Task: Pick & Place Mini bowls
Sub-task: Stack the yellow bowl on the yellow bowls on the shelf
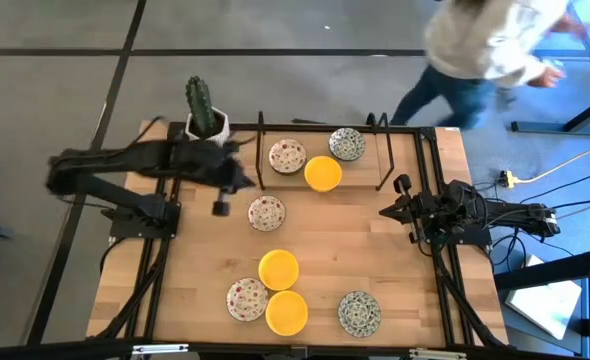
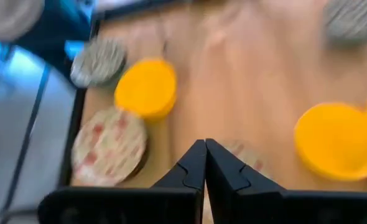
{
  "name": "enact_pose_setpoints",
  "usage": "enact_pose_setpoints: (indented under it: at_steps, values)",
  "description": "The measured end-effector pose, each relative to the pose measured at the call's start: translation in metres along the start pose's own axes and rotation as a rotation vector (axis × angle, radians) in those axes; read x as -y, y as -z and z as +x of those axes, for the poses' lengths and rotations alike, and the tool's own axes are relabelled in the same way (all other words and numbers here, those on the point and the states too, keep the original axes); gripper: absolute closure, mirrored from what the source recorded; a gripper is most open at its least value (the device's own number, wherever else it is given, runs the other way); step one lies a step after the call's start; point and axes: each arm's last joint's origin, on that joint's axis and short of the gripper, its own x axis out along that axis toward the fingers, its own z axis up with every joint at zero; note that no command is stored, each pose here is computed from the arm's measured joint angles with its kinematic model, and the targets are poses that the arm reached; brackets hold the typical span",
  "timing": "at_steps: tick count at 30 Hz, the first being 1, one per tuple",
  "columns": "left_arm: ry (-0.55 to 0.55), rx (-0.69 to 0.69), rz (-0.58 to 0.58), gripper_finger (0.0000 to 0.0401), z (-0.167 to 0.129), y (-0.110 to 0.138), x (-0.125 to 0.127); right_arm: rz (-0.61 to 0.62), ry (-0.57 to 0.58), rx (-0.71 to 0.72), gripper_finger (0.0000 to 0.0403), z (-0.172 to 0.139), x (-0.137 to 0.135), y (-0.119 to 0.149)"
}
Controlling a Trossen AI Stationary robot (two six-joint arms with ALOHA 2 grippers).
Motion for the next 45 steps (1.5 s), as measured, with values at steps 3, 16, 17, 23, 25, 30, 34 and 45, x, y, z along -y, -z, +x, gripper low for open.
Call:
enact_pose_setpoints:
  at_steps: [3,16,17,23,25,30,34,45]
  values:
    - [0.063,0.213,0.020,0.0400,-0.004,0.038,0.014,0.000,0.000,0.000,0.0391,0.000,0.000,0.000]
    - [0.069,0.744,0.111,0.0399,0.009,0.155,0.046,-0.026,0.010,0.022,0.0391,0.000,0.000,-0.002]
    - [0.061,0.763,0.115,0.0400,0.011,0.159,0.048,-0.040,0.012,0.030,0.0391,0.000,0.000,-0.003]
    - [0.013,0.820,0.103,0.0399,0.024,0.181,0.053,-0.078,0.034,0.091,0.0391,-0.001,0.001,-0.017]
    - [0.005,0.814,0.092,0.0400,0.027,0.186,0.053,-0.079,0.035,0.096,0.0391,-0.002,0.001,-0.022]
    - [-0.023,0.814,0.010,0.0398,0.024,0.191,0.049,-0.066,0.105,0.057,0.0391,-0.003,0.003,-0.026]
    - [-0.122,0.732,-0.060,0.0400,0.023,0.200,0.046,-0.065,0.163,0.047,0.0397,-0.003,0.004,-0.026]
    - [-0.029,0.751,-0.090,0.0397,0.015,0.210,0.051,-0.084,0.196,-0.024,0.0397,-0.003,0.005,-0.019]
